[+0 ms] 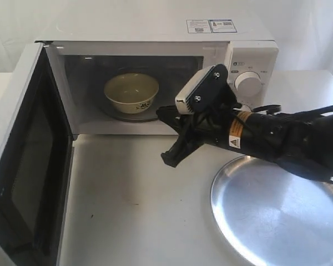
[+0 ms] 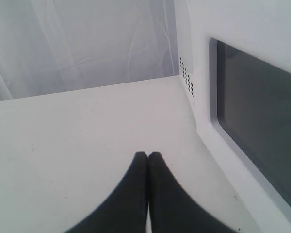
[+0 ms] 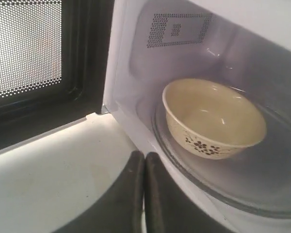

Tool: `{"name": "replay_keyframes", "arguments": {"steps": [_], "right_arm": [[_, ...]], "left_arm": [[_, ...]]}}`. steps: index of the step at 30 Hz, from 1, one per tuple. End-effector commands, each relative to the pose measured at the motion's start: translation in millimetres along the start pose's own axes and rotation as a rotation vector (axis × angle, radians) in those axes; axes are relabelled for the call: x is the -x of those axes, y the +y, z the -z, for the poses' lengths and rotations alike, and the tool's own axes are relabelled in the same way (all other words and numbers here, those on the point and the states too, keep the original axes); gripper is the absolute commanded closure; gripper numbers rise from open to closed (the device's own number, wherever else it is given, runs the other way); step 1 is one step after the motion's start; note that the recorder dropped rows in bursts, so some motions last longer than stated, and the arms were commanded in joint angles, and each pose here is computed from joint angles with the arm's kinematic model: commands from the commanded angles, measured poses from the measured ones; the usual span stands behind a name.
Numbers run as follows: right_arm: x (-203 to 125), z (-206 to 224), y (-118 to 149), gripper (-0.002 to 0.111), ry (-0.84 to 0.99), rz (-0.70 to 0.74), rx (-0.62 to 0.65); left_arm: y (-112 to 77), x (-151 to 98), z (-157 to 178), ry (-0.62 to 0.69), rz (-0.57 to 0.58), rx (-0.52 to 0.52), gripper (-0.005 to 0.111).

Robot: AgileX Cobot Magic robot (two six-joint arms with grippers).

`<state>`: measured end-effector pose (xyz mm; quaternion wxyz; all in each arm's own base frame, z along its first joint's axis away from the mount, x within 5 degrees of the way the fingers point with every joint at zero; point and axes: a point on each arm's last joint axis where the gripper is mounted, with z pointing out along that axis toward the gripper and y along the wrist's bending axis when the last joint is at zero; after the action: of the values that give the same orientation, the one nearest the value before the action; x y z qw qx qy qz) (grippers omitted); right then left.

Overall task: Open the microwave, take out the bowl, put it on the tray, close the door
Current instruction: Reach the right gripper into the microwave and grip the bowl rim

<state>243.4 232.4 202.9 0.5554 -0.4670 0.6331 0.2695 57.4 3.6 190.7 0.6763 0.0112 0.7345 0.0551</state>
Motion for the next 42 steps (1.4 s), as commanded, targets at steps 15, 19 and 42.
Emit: {"name": "replay_keyframes", "arguments": {"steps": [15, 19, 42], "right_arm": [[16.6, -92.1, -6.3, 0.056, 0.089, 0.228, 0.031], [21.8, -103.6, -16.6, 0.055, 0.123, 0.244, -0.011], [-14.2, -160.5, -35.7, 0.091, 0.250, 0.242, -0.060]], "left_arm": [[-0.2, 1.4, 0.3, -0.009, 0.009, -0.004, 0.107], [-0.2, 1.4, 0.3, -0.009, 0.009, -0.004, 0.107], [-0.2, 1.4, 0.3, -0.009, 0.009, -0.004, 0.107]]}}
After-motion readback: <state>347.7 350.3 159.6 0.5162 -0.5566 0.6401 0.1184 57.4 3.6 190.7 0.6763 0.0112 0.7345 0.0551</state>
